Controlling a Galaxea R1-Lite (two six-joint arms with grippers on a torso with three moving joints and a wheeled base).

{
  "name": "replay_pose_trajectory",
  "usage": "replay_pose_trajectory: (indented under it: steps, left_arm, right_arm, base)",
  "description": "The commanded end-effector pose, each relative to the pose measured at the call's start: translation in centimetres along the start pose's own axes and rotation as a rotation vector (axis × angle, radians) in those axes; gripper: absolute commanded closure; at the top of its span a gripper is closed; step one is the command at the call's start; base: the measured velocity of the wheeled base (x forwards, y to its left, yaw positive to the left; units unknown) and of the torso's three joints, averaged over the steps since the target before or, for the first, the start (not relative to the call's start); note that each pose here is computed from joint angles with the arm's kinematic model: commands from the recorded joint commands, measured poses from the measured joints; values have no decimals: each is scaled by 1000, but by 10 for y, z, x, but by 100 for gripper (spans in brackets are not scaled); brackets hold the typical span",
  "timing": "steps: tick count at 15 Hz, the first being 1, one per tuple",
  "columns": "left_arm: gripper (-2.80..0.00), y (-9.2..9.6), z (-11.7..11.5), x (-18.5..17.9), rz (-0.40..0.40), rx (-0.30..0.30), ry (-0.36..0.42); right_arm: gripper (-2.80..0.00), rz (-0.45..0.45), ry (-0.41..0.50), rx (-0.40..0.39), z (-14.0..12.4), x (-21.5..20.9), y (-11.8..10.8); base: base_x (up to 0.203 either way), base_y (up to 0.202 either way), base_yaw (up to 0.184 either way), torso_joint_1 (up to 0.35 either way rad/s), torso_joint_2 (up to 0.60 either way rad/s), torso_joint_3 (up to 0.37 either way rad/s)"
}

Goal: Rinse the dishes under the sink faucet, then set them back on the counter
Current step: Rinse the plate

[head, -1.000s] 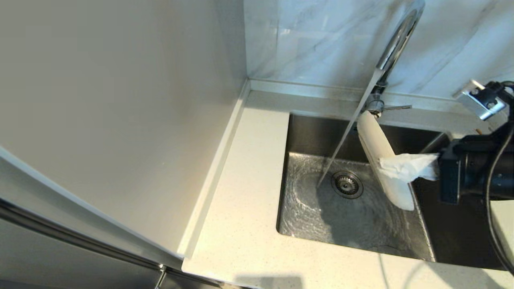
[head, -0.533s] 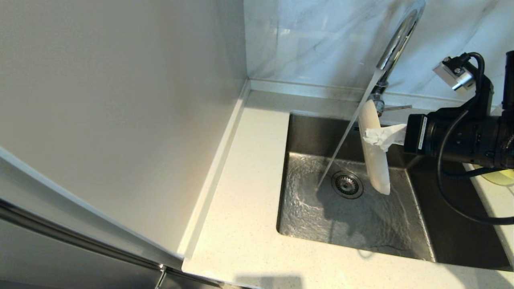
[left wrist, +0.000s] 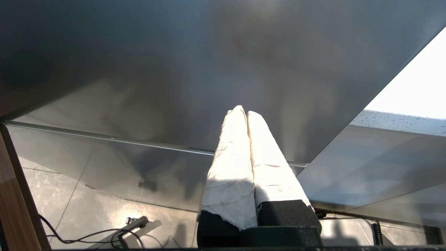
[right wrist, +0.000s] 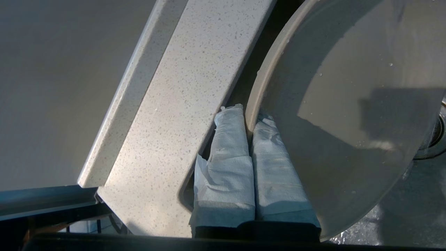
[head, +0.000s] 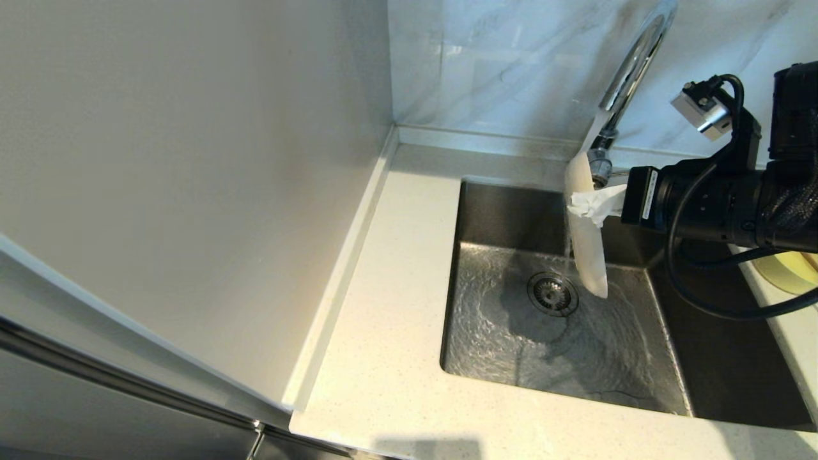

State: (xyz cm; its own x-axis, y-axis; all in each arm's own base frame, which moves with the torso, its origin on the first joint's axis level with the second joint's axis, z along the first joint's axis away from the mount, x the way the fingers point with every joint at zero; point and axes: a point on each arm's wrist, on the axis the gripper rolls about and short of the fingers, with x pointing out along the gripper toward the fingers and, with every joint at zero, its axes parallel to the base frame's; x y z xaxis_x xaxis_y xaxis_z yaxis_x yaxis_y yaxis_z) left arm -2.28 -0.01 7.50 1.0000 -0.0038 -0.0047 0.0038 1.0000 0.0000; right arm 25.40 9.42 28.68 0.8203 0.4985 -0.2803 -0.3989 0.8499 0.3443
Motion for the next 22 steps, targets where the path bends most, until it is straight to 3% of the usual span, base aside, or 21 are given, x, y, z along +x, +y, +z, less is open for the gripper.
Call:
replay_pose_trajectory:
  steps: [1, 22]
  left_arm:
    - [0, 0, 0, 0, 0, 0, 0]
    - [0, 0, 0, 0, -1, 0, 0]
  right_arm:
    - [0, -2, 3, 3, 0, 3, -1]
    - [0, -126, -18, 31, 9, 42, -9]
  base:
    - [0, 0, 0, 0, 0, 0]
    - [0, 0, 0, 0, 0, 0]
